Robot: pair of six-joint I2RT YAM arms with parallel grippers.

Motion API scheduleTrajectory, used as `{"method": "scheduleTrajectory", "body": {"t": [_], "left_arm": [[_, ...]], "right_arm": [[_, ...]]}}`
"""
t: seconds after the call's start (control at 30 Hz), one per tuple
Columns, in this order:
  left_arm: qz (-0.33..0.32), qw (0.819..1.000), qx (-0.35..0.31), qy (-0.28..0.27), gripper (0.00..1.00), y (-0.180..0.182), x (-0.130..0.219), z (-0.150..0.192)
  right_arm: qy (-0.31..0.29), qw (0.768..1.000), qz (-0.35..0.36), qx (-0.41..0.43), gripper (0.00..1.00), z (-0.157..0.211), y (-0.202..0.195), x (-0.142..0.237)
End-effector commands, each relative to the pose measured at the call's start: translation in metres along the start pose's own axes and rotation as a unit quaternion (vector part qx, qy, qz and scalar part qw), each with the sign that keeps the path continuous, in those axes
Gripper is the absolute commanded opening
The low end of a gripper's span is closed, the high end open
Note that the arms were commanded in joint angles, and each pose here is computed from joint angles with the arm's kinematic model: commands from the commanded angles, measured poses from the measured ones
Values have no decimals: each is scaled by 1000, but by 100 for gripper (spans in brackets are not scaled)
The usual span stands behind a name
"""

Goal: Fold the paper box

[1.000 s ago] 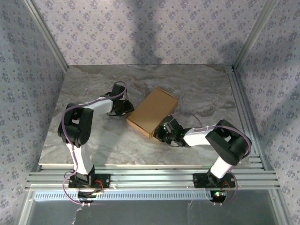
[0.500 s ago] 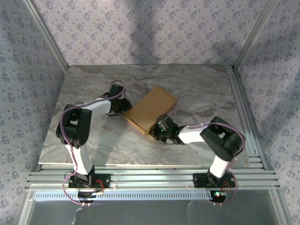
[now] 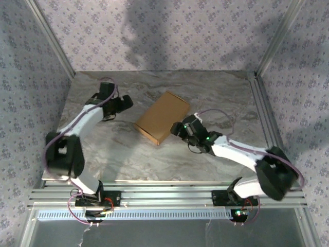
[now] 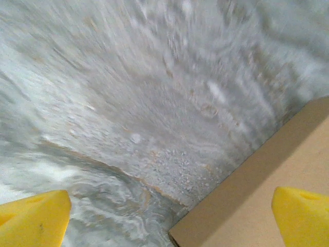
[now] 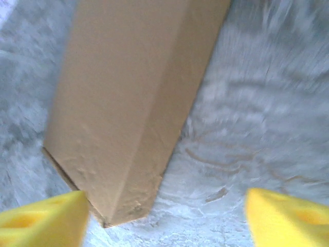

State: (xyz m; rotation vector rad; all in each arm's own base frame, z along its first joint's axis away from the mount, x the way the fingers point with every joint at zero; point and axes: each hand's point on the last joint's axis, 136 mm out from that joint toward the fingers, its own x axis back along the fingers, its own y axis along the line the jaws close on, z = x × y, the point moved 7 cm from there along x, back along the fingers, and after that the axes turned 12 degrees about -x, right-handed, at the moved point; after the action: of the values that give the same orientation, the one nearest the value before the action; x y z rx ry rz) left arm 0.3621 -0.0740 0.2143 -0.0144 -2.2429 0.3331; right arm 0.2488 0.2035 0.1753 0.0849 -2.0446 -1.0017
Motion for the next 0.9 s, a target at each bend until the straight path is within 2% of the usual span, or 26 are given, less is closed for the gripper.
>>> {"method": "scheduleTrajectory", "body": {"t": [0.0,0.13,0.2,0.27,0.33,0.43,0.6,0.63,0.77,0.87], "left_arm": [[-21,998,-20,-48,100,11,38,8],[-21,995,-16,-92,100,25,64,31],[-27,993,-22,-117,100,33,73,43],[-101,985,10,-137,100,54,83,58],[-158,975,8,-158,100,71,91,69],[-190,965,-33,-176,100,86,93,88],[-148,944,-149,-255,100,84,77,101],[-143,943,-163,-251,100,85,75,104],[-138,937,-184,-263,100,86,62,96],[-131,941,-185,-253,100,92,44,92]], "right_arm": [[-79,989,75,99,99,-36,-15,39],[-170,972,110,116,99,-73,-34,80],[-239,953,148,115,99,-86,-49,101],[-288,934,184,108,99,-95,-63,113],[-315,920,210,100,99,-103,-76,118],[-323,912,226,110,99,-108,-97,113],[-361,879,214,226,99,-111,-117,82],[-342,884,222,229,99,-112,-118,82],[-321,875,236,276,99,-121,-120,69],[-316,880,228,270,99,-127,-132,59]]}}
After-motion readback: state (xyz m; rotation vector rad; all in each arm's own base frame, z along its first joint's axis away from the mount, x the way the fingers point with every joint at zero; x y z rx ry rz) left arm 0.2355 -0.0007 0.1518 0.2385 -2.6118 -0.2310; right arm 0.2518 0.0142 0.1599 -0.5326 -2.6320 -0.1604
